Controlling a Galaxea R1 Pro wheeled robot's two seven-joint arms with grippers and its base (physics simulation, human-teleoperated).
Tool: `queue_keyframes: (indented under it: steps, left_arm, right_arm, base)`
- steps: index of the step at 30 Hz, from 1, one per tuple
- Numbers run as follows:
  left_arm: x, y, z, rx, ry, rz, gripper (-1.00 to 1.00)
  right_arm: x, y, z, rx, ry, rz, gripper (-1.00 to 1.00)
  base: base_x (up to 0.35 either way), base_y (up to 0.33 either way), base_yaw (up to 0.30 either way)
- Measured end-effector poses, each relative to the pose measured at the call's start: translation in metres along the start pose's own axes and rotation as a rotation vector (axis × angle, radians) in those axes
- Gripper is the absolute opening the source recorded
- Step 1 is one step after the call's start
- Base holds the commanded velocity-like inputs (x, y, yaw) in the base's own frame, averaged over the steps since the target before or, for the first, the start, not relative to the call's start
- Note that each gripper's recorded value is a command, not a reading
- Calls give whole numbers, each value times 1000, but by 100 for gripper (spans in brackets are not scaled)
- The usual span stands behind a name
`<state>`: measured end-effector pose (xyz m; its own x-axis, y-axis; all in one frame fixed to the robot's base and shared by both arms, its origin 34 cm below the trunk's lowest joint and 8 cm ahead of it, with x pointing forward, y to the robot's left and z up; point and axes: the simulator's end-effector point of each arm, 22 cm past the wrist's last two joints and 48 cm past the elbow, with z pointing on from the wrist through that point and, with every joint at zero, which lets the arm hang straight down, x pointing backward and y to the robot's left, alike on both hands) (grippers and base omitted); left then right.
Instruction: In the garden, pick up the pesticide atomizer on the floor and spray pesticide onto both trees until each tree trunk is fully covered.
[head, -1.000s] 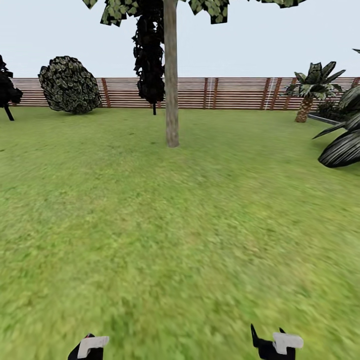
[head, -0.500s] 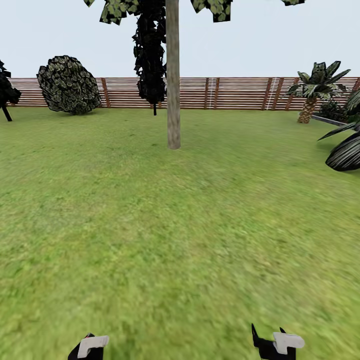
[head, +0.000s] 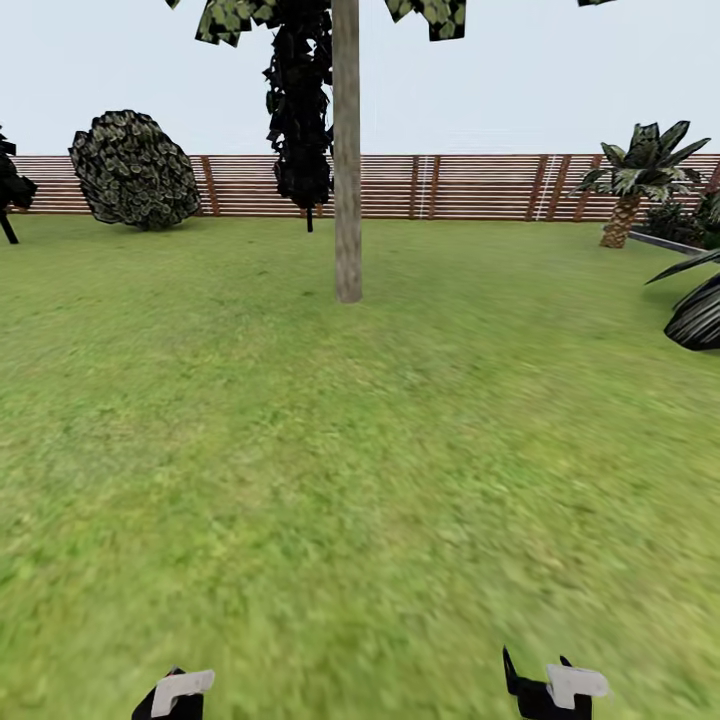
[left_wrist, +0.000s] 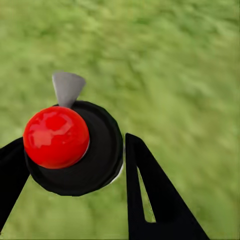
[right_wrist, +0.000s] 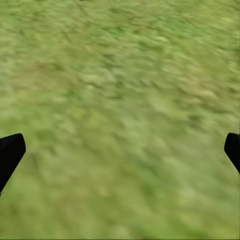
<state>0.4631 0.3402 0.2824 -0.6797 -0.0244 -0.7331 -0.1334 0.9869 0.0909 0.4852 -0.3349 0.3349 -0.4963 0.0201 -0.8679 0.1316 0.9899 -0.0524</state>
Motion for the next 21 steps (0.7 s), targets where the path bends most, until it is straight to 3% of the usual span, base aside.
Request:
queue_keyframes:
  steps: [21]
  left_arm:
    - [0,1,0,-3,-1,-5,-100]
  right_arm:
    - [0,1,0,-1,0,0,100]
  base:
    - [336,29,0]
